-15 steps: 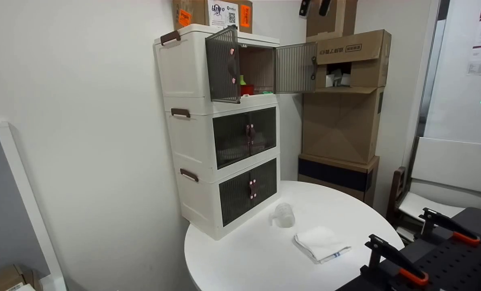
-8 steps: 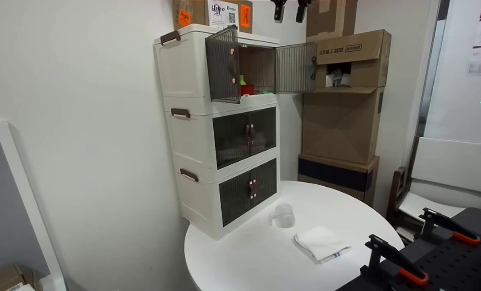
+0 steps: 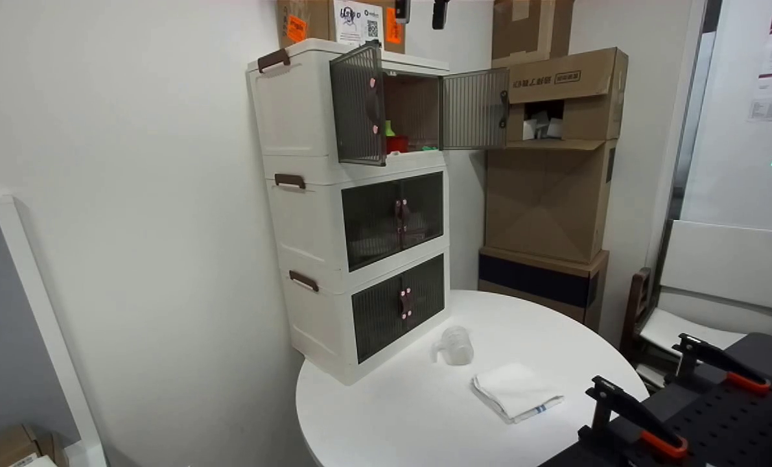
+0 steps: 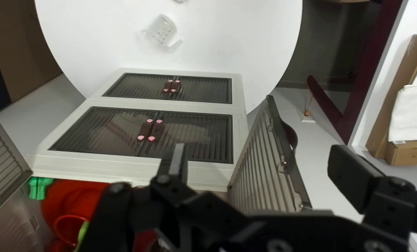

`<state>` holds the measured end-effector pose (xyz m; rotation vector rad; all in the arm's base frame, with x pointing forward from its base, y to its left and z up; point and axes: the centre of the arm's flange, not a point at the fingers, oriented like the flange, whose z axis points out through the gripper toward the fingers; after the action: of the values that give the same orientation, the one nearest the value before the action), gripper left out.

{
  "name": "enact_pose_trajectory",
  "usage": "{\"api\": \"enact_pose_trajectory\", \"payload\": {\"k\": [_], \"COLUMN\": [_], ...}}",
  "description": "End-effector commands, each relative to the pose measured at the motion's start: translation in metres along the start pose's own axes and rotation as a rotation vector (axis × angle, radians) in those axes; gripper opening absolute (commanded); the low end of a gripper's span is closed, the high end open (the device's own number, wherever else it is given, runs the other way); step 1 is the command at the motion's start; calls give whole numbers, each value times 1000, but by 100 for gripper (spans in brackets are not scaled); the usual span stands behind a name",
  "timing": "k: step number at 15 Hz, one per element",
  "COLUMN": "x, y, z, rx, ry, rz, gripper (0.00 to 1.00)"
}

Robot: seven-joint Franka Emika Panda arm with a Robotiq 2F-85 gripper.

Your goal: Close the open left door of the top shelf

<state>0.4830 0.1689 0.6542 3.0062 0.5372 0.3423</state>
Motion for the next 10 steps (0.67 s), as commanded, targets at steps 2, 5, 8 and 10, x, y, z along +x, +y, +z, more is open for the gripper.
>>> {"api": "enact_pose_trajectory", "payload": {"k": [2,5,8,10], "x": [33,44,53,59], "y": [-31,-46,-47,-38], "z": [10,29,48,53], "rx": [-7,-41,-114,-157], "ry": [1,14,97,184], "rz": [53,105,191,263], "gripper": [100,100,100,100]}}
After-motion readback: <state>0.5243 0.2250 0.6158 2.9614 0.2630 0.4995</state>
